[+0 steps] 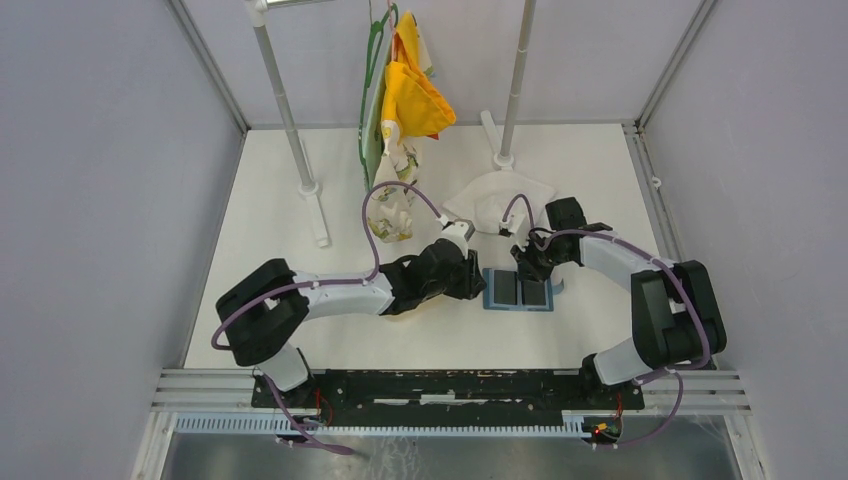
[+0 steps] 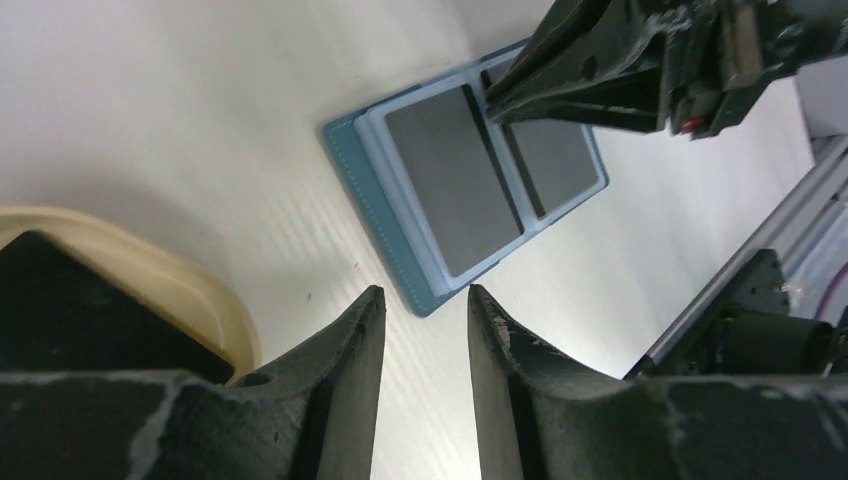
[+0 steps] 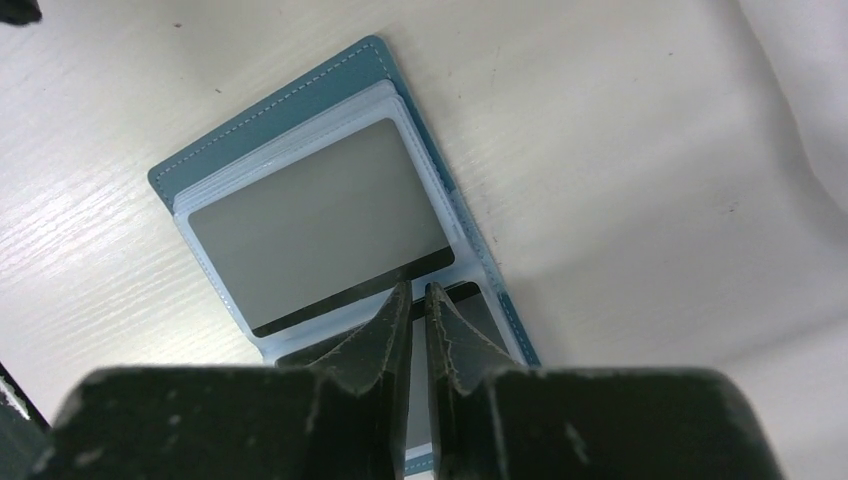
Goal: Put the credit cards into the card holder
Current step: Insert the credit card into the card holder.
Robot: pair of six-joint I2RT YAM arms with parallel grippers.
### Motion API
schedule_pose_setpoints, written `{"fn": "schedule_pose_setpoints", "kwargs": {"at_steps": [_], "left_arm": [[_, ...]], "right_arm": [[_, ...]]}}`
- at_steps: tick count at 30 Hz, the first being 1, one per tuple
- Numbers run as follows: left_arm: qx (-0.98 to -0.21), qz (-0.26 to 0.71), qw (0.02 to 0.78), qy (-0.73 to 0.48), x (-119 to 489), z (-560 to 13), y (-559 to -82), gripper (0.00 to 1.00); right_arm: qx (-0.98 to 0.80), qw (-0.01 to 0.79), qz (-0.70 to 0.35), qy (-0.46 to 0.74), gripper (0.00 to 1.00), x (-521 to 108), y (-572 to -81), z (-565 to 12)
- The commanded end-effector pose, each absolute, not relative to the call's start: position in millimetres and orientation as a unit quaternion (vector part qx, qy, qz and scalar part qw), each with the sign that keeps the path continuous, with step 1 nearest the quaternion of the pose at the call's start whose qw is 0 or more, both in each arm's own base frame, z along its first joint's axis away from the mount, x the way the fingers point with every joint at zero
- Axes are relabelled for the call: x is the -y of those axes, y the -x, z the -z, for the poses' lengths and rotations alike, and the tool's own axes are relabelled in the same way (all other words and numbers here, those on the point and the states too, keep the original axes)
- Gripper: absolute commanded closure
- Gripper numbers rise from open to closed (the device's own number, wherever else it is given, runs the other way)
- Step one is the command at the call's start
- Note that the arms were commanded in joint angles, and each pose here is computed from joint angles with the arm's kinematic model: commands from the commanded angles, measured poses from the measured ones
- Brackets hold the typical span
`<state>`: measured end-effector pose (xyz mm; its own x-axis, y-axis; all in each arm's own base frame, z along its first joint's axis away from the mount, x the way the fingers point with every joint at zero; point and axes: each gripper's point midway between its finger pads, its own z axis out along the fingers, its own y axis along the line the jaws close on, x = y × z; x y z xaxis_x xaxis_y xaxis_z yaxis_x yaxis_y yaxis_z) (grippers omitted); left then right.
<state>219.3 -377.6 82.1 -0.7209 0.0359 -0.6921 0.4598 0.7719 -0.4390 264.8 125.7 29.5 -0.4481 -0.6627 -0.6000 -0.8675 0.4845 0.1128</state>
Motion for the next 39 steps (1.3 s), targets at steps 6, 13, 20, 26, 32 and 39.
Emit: {"fn": "schedule_pose_setpoints", "kwargs": {"at_steps": [6,13,20,26,32,39], "left_arm": [[-0.835,0.439,0.315,-0.107,420,-96,-223,0.63],[-0.84,0.437,0.306,-0.098,428,-90,-227,0.61],[-0.853,0.423,0.293,-0.089,429,-77,-230,0.55],[-0.849,0.431,0.293,-0.09,435,-81,-233,0.55],[-0.855,0.427,0.284,-0.083,435,-73,-235,0.55],[-0.857,0.427,0.277,-0.083,438,-67,-236,0.55]], "right_arm": [[-0.835,0.237,-0.209,0.45,0.87,-125,-268,-19],[-0.841,0.216,-0.214,0.448,0.87,-124,-264,-10],[-0.841,0.211,-0.216,0.448,0.87,-124,-264,-8],[-0.843,0.206,-0.216,0.447,0.87,-123,-263,-6],[-0.844,0.205,-0.216,0.447,0.87,-123,-263,-6],[-0.843,0.204,-0.217,0.448,0.87,-123,-262,-6]]}}
